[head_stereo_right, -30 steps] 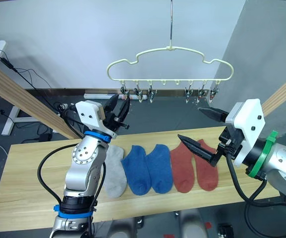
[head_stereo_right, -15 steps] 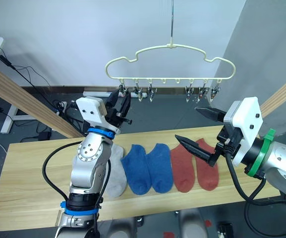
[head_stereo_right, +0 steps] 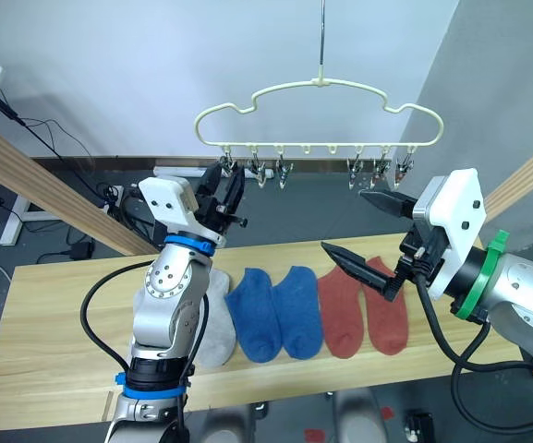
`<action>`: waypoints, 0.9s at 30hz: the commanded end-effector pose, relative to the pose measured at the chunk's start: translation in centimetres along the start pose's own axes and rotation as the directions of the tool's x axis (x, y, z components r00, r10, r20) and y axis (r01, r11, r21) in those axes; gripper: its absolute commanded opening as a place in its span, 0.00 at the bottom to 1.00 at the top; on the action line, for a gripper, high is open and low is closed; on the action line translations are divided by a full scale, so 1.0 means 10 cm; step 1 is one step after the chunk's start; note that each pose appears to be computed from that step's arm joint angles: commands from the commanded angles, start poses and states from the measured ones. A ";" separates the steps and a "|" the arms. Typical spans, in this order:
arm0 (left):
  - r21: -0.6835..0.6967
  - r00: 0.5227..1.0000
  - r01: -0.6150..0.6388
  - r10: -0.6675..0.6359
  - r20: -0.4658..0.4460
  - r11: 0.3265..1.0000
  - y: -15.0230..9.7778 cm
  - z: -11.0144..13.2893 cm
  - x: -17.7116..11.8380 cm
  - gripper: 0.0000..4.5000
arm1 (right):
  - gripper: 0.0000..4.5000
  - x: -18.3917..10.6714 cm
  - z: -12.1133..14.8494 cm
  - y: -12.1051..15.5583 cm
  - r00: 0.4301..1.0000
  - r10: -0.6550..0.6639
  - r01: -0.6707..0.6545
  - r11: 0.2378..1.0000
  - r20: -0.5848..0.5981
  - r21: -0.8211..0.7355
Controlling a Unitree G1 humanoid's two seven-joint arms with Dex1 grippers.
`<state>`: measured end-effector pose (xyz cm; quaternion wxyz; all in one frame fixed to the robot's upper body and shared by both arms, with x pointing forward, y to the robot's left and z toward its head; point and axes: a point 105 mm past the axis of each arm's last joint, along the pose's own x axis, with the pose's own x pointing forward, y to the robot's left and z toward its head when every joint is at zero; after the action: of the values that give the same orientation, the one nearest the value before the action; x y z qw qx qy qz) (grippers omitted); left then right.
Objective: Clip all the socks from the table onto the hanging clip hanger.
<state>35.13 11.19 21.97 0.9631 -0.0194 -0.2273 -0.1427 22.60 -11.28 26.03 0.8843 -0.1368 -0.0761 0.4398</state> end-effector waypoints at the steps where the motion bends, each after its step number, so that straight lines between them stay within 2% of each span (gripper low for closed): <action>1: -0.007 0.997 0.022 -0.022 0.070 1.000 -0.07 0.19 0.01 0.40 | 1.00 -0.01 0.06 0.05 0.999 0.015 -0.015 1.000 0.029 -0.021; 12: -0.009 0.996 0.034 -0.033 0.085 0.999 -0.08 0.25 0.02 0.40 | 1.00 0.03 0.11 0.06 0.997 0.032 -0.031 0.999 0.068 -0.011; 20: 0.005 0.994 0.045 -0.046 0.101 0.999 -0.12 0.30 0.03 0.40 | 1.00 0.03 -0.09 0.16 0.997 0.073 -0.072 0.996 0.008 -0.047; 27: 0.010 0.994 0.052 -0.052 0.099 0.999 -0.11 0.30 0.02 0.40 | 1.00 0.03 -0.13 0.20 0.997 0.080 -0.080 0.995 0.006 -0.051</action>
<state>34.58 10.62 23.38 0.9555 -0.0223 -0.2484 -0.1577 22.50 -10.66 23.60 0.8724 -0.1495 -0.0631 0.4611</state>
